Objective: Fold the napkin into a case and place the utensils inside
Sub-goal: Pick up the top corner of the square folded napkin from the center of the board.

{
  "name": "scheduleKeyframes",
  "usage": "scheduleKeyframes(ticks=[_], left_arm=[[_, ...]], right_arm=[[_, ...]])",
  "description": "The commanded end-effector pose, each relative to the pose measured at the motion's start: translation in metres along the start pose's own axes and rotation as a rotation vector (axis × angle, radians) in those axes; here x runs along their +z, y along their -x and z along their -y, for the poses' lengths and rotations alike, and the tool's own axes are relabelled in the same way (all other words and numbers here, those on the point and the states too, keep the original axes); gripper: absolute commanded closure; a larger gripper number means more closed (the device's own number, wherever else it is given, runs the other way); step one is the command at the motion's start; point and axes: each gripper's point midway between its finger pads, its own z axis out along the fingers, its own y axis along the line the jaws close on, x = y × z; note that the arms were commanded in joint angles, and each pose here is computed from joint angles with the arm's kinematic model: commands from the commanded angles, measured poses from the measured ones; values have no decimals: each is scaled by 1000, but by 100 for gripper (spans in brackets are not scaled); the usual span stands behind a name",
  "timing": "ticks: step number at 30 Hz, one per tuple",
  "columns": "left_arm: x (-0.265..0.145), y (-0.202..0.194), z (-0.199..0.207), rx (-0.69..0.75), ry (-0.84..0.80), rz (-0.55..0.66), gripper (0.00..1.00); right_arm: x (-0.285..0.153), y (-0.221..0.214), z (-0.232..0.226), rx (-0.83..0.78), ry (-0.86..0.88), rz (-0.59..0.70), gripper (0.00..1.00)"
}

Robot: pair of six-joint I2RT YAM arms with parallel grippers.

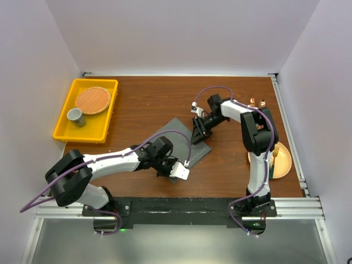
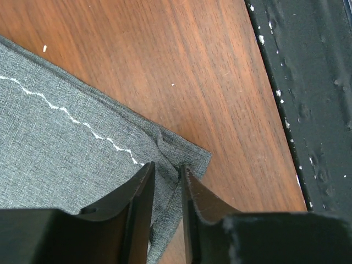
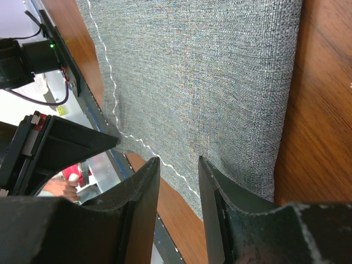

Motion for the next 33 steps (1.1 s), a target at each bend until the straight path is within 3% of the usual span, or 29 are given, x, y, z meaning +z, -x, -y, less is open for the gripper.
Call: scheduleKeyframes(ticks=[1,9,14,18,23,27,33], left_arm=[[2,7,-1,6,-1,33,74],[-2,4,5,11,-12,24,78],[-7,9,8,27,-16,40,100],[-8,13,9,27,-23,56,100],[-4,11,6,-43,-38,54,91],[-2,10,2,-59,-35,54,71],[-2,7,-1,-87,-49,55,66]], right_arm=[[-7,1,-9,-32,12,14,61],[-7,0,-9,-35,12,13,61],[-7,-3,-11,-37,13,10,60],[-8,-4,-8,-37,3,10,60],[-5,-8,-5,-30,-3,-1,60],[-4,-9,-1,-34,-15,-4,60],[-1,-12,3,-29,-16,-17,61]])
